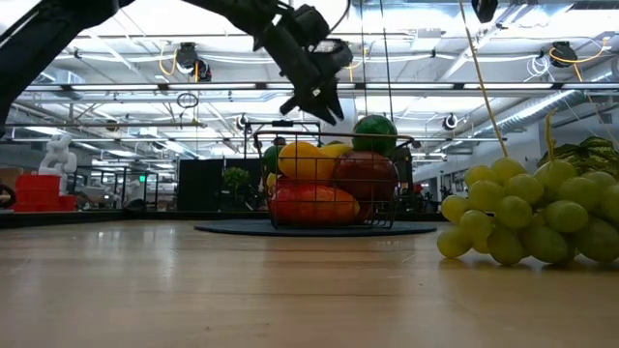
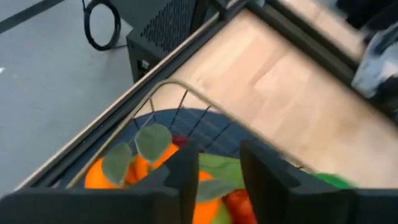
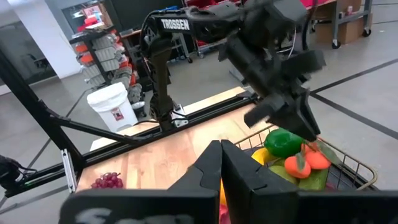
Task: Build produce basket
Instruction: Put the red grapes into the gold wire basket
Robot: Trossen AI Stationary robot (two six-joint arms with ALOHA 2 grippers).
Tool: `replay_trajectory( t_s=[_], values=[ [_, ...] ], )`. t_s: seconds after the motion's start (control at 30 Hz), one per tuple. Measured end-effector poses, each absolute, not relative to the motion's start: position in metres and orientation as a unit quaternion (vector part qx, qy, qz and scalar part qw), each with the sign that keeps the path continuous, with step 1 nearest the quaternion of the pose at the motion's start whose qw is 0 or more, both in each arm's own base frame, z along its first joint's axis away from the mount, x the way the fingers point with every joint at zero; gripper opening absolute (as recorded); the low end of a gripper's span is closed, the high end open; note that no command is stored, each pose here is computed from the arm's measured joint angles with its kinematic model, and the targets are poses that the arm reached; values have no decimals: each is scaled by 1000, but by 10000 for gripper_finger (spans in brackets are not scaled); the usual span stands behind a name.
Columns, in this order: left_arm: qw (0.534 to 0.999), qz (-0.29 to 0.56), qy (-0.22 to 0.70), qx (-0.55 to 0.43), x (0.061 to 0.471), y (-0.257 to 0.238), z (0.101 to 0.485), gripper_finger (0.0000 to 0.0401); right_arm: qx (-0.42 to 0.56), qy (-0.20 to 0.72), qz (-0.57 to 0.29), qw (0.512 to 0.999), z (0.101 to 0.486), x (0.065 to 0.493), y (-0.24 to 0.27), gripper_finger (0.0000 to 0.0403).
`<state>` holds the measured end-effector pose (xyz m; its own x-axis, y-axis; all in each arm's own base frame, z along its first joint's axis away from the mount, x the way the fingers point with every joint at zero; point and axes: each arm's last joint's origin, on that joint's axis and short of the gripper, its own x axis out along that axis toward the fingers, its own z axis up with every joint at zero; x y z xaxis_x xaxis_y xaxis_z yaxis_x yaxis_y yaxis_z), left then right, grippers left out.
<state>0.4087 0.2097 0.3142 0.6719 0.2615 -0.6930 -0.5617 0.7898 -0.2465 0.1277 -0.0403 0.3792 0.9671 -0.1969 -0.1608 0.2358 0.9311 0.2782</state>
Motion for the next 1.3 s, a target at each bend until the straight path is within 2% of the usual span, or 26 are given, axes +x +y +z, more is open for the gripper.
replay_trajectory(
  t_s=[0.13, 0.23, 0.33, 0.47, 0.7, 0.93, 1.13, 1.3],
  values=[
    [892, 236, 299, -245, 393, 199, 346, 150, 154, 65, -111, 980, 379, 128, -41, 0],
    [890, 236, 295, -253, 376, 188, 368, 159, 155, 69, -111, 979, 378, 130, -41, 0],
    [881, 229, 321, -263, 354, 170, 387, 159, 169, 72, -113, 977, 377, 134, -42, 0],
    [864, 190, 381, -270, 323, 131, 408, 148, 251, 67, -119, 958, 375, 139, -44, 0],
    [829, 123, 491, -237, 295, 46, 419, 128, 370, 75, -125, 918, 370, 151, -45, 0],
    [782, 162, 545, -255, 293, -19, 400, 127, 408, 79, -87, 905, 369, 167, -34, 0],
    [702, 227, 605, -298, 291, -59, 351, 127, 412, 91, -76, 903, 365, 182, -10, 0],
    [646, 241, 650, -318, 282, -87, 314, 127, 413, 97, -78, 902, 361, 195, 8, 0]
  ],
)
